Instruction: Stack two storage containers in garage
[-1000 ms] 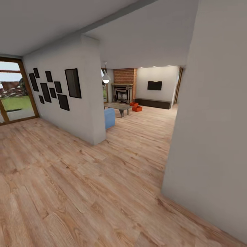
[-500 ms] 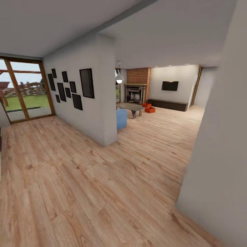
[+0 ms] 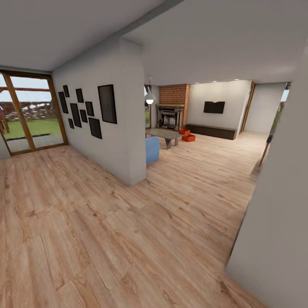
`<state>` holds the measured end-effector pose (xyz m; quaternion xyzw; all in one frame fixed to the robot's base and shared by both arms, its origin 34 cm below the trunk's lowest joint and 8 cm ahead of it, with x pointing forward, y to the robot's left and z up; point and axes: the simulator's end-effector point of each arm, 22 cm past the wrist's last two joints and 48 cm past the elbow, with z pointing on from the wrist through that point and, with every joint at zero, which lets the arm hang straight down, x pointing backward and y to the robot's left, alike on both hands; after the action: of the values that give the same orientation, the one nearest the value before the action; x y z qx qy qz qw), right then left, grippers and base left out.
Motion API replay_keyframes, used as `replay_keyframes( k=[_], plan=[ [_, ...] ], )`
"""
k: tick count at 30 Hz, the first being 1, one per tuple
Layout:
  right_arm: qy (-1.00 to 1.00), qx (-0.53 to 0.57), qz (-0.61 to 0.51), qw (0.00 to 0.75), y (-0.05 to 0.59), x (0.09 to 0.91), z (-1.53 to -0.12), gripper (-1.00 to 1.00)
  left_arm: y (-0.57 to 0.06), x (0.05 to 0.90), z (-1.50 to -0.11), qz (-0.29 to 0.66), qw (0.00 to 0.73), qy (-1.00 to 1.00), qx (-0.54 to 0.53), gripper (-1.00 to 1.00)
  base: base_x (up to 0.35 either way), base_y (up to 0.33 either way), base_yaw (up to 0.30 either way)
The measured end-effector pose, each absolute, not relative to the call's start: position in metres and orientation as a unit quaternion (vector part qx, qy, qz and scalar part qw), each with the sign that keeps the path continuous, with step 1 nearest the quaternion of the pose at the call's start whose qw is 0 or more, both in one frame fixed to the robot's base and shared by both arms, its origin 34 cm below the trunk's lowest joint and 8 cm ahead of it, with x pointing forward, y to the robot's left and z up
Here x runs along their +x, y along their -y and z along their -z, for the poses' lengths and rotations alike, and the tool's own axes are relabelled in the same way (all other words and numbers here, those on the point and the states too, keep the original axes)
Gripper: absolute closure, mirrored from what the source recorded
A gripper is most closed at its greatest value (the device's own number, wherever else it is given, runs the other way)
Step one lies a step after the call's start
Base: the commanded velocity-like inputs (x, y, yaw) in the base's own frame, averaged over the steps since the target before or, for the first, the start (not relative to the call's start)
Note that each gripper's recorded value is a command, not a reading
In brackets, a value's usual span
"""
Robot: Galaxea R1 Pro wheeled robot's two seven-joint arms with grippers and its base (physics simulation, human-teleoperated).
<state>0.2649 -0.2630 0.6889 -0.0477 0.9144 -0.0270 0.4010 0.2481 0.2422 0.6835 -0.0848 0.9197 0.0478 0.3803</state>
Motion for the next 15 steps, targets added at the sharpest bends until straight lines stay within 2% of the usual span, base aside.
replay_keyframes(
  k=[15],
  plan=[
    [-0.914, -0.05, 0.024, 0.402, 0.2615, 0.2651, -0.6891, -1.0, -0.2414, 0.2481, -0.6836, -0.047, 0.38, -0.92, -0.085, -1.0, 0.325, 0.0, 0.0]
  ],
)
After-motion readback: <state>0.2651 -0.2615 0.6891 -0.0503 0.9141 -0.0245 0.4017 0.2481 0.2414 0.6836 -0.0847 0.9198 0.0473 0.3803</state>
